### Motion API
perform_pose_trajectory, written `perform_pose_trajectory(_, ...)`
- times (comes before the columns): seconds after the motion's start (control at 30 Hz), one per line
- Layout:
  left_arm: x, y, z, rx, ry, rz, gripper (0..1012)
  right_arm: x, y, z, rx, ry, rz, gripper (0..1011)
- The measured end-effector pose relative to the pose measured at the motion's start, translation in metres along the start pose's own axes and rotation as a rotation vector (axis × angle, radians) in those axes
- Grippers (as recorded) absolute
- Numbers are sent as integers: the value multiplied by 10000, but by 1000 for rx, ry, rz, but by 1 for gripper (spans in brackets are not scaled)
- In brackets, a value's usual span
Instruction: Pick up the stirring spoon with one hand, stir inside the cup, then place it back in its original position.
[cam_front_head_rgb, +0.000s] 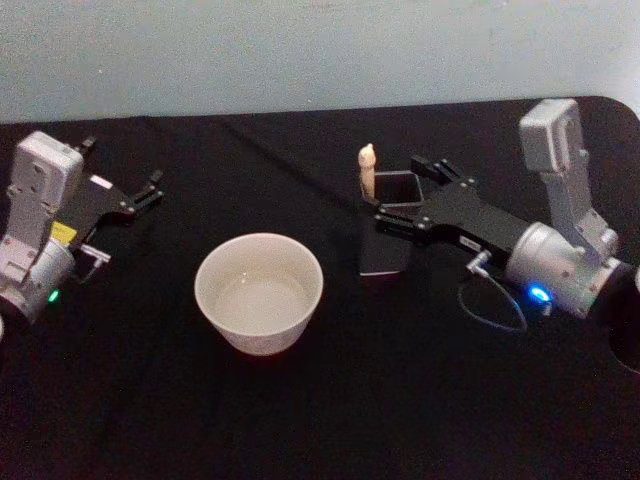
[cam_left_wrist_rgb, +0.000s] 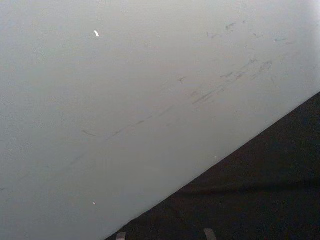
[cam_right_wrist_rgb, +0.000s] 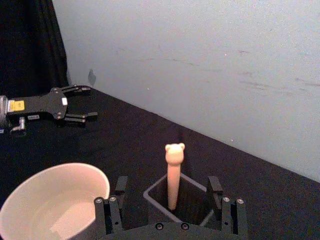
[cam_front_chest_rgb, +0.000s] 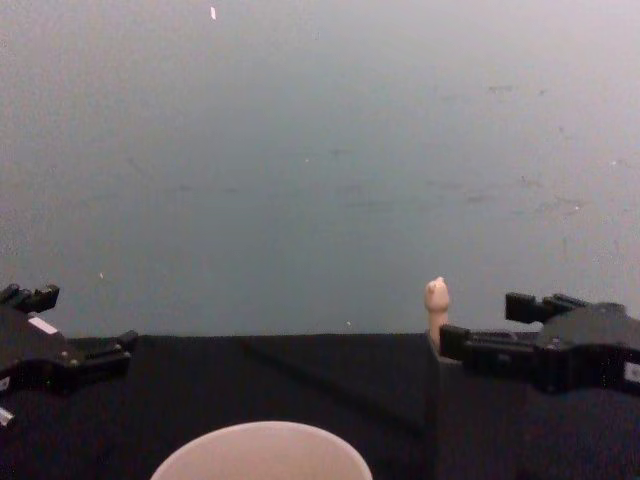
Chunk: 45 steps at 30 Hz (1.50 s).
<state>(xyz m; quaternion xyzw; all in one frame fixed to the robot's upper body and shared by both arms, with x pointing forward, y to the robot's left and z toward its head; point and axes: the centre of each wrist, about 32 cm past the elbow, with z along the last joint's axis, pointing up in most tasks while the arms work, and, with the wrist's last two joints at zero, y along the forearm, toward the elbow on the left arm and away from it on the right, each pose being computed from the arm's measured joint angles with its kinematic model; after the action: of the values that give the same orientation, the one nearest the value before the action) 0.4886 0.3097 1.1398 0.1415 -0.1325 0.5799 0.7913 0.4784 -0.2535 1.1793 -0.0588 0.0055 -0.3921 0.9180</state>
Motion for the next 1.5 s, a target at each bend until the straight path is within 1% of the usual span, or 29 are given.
perform_pose_trajectory(0.17, 0, 0, 0, 0, 0, 0, 1001, -6, 140, 86, -21, 18, 1, 1000)
perform_pose_trajectory(0.2, 0, 0, 0, 0, 0, 0, 1001, -6, 140, 86, -21, 18, 1, 1000)
perform_pose_trajectory(0.3, 0, 0, 0, 0, 0, 0, 1001, -6, 234, 129, -32, 23, -6, 1000)
perform_pose_trajectory(0.33, 0, 0, 0, 0, 0, 0, 1001, -6, 234, 129, -32, 23, -6, 1000)
perform_pose_trajectory(0.43, 0, 0, 0, 0, 0, 0, 1001, -3, 315, 144, -41, 24, -14, 1000)
perform_pose_trajectory(0.63, 0, 0, 0, 0, 0, 0, 1001, 10, 421, 130, -55, 23, -26, 1000)
perform_pose_trajectory(0.8, 0, 0, 0, 0, 0, 0, 1001, 20, 475, 112, -60, 24, -30, 1000)
perform_pose_trajectory(1.07, 0, 0, 0, 0, 0, 0, 1001, 33, 513, 109, -57, 26, -29, 1000)
perform_pose_trajectory(1.2, 0, 0, 0, 0, 0, 0, 1001, 30, 525, 111, -55, 20, -28, 1000)
perform_pose_trajectory(1.33, 0, 0, 0, 0, 0, 0, 1001, 18, 540, 114, -55, -3, -28, 1000)
perform_pose_trajectory(1.5, 0, 0, 0, 0, 0, 0, 1001, 20, 539, 114, -54, -2, -29, 1000)
